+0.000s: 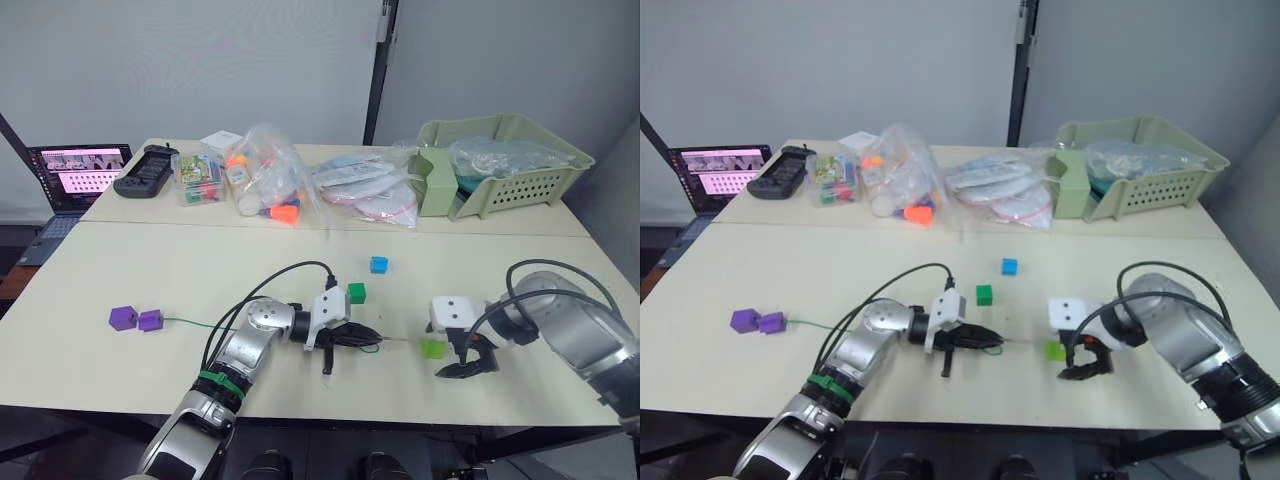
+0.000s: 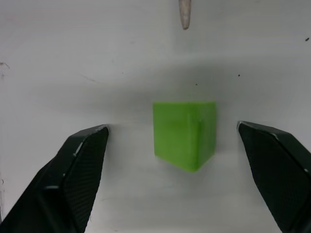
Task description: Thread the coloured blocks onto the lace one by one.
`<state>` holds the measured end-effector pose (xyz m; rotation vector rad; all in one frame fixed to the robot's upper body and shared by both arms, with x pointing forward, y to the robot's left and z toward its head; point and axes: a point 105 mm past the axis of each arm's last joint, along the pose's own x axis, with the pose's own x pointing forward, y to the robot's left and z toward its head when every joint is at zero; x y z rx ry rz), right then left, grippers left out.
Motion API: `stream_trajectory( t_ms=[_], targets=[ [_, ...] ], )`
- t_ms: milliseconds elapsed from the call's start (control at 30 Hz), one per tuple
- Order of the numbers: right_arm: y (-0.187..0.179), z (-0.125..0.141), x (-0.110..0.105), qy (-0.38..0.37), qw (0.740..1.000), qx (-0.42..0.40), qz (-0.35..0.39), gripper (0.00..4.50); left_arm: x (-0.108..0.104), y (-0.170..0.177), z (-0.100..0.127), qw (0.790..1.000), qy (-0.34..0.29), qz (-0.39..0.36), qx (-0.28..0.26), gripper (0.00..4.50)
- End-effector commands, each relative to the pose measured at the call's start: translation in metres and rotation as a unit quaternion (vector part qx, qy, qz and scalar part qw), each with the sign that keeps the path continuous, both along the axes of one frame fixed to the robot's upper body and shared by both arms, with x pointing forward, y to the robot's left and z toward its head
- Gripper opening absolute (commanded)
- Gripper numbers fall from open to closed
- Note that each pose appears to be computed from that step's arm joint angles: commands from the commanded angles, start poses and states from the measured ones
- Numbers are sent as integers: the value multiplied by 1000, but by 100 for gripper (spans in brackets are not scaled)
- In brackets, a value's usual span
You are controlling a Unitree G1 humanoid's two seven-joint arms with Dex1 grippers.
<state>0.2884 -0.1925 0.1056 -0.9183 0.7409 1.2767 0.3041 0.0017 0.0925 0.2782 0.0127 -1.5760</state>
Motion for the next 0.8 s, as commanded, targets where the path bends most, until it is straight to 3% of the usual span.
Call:
stream_trajectory(
  t_ms=[33, 233, 800],
  targets=[
    [1, 0, -2, 12, 1000, -1, -3, 325, 0, -2, 9, 1000, -21, -4, -6, 0],
    [2, -2, -3, 17, 1000, -3, -12, 127, -1, -3, 8, 1000, -20, -6, -4, 0],
    [23, 4, -17, 17, 999, 27, -30, 126, -7, -19, -6, 999, -21, -23, 39, 0]
  ],
)
